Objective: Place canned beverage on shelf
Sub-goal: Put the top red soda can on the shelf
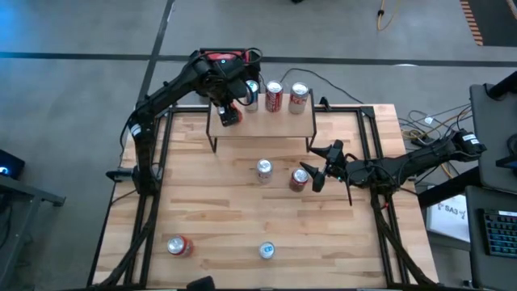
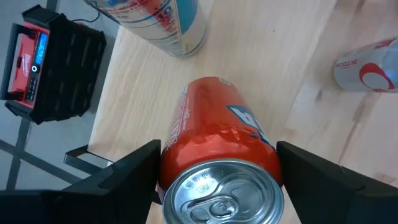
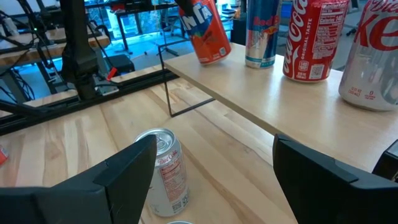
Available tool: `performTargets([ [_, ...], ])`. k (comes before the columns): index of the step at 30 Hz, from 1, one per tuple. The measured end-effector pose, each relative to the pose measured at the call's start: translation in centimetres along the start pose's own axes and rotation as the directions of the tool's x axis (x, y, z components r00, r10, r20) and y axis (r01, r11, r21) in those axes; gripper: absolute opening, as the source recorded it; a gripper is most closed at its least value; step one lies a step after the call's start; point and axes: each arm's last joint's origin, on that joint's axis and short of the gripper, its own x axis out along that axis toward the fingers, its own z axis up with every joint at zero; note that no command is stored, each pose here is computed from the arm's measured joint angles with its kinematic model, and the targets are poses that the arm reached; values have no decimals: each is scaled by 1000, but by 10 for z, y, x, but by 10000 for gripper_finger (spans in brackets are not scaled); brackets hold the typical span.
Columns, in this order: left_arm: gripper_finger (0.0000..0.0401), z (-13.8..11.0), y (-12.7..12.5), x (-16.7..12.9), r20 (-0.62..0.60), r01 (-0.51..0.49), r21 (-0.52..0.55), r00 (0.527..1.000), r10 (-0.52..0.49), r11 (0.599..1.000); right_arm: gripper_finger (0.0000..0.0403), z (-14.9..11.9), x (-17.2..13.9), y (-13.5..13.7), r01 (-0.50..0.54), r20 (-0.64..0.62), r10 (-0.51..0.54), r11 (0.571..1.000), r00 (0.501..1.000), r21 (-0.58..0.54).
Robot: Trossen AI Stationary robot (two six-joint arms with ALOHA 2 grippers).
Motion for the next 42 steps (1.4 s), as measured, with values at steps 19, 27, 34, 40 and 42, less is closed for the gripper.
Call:
performTargets([
  [19,294,-10,2,0,-23,-2,-31,1000,1,1000,299,0,0,0,0,0,0,1000,1000,0],
  [27,333,-11,2,0,-25,1,-42,1000,-2,999,299,0,0,0,0,0,0,1000,1000,0],
  [34,334,-11,2,-1,-24,0,-46,1000,-1,999,299,0,0,0,0,0,0,1000,1000,0],
  [40,333,-11,2,-1,-23,0,-47,1000,-1,999,299,0,0,0,0,0,0,1000,1000,0],
  [42,333,-11,2,-1,-23,0,-47,1000,-1,999,299,0,0,0,0,0,0,1000,1000,0],
])
